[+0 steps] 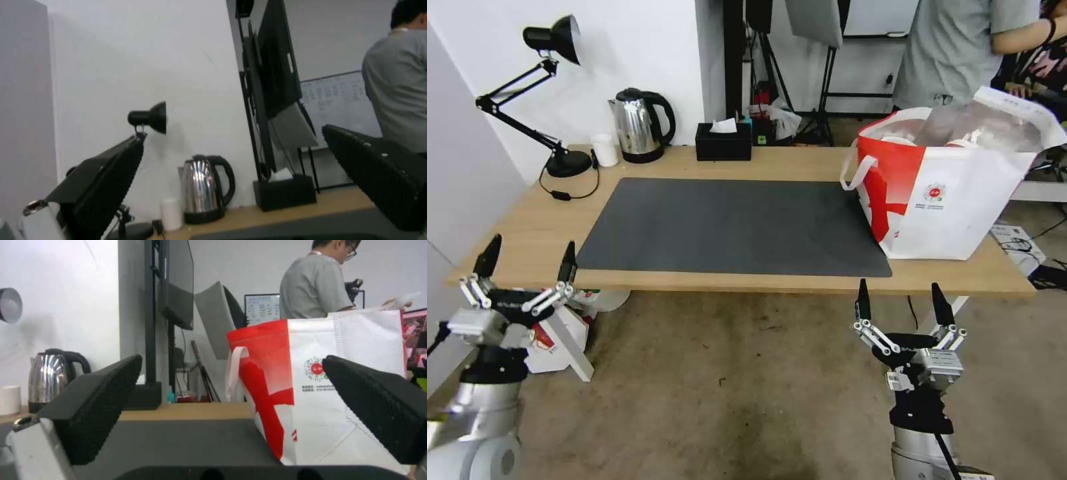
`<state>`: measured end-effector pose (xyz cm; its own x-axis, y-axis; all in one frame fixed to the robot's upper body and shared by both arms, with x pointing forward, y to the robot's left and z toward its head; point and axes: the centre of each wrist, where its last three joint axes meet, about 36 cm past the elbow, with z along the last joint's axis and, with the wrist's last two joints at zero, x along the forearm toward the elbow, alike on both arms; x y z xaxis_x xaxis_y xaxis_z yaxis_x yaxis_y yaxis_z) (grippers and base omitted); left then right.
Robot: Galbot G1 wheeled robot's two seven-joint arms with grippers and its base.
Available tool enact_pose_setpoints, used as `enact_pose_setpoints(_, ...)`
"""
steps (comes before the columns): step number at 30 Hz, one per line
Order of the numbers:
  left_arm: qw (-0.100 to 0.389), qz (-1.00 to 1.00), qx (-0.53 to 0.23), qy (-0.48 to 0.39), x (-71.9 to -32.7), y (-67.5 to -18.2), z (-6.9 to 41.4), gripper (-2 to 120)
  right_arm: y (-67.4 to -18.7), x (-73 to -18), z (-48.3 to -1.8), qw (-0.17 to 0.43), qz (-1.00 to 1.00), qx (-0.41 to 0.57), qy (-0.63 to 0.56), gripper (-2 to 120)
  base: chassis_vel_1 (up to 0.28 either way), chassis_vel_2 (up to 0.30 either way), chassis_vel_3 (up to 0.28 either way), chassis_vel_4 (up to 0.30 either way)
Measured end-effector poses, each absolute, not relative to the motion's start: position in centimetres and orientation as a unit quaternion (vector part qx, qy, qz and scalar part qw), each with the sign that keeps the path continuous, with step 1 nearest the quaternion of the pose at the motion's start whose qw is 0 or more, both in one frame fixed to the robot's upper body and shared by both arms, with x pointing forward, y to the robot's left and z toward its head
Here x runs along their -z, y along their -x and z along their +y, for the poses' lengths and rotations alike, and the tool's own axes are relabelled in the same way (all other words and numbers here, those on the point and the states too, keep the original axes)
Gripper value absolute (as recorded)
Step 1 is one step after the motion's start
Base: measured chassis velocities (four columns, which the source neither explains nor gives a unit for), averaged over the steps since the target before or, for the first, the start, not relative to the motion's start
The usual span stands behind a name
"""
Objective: Pick up the trash from the table and place it into the takeout bag.
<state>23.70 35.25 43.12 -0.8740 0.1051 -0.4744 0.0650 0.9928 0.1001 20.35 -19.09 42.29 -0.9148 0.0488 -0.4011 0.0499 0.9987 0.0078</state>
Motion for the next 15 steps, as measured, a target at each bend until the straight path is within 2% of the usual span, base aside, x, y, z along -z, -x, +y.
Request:
enact_pose_setpoints(3,0.24,0.969,-0.041,-0.046,-42.2,-23.1,35.3,100,-20.4,-42.3,-19.1,0.205,0.978,0.001,-0.025,100,0.0,0.0,0.0,0.0)
enact_pose_setpoints(6,0.231,0.971,-0.031,-0.05,-39.5,-21.9,34.6,100,-20.4,-42.3,-19.1,0.205,0.978,0.001,-0.025,100,0.0,0.0,0.0,0.0)
enact_pose_setpoints(15,0.232,0.971,-0.028,-0.054,-38.0,-20.9,34.0,100,-20.4,-42.3,-19.1,0.205,0.978,0.001,-0.025,100,0.0,0.0,0.0,0.0)
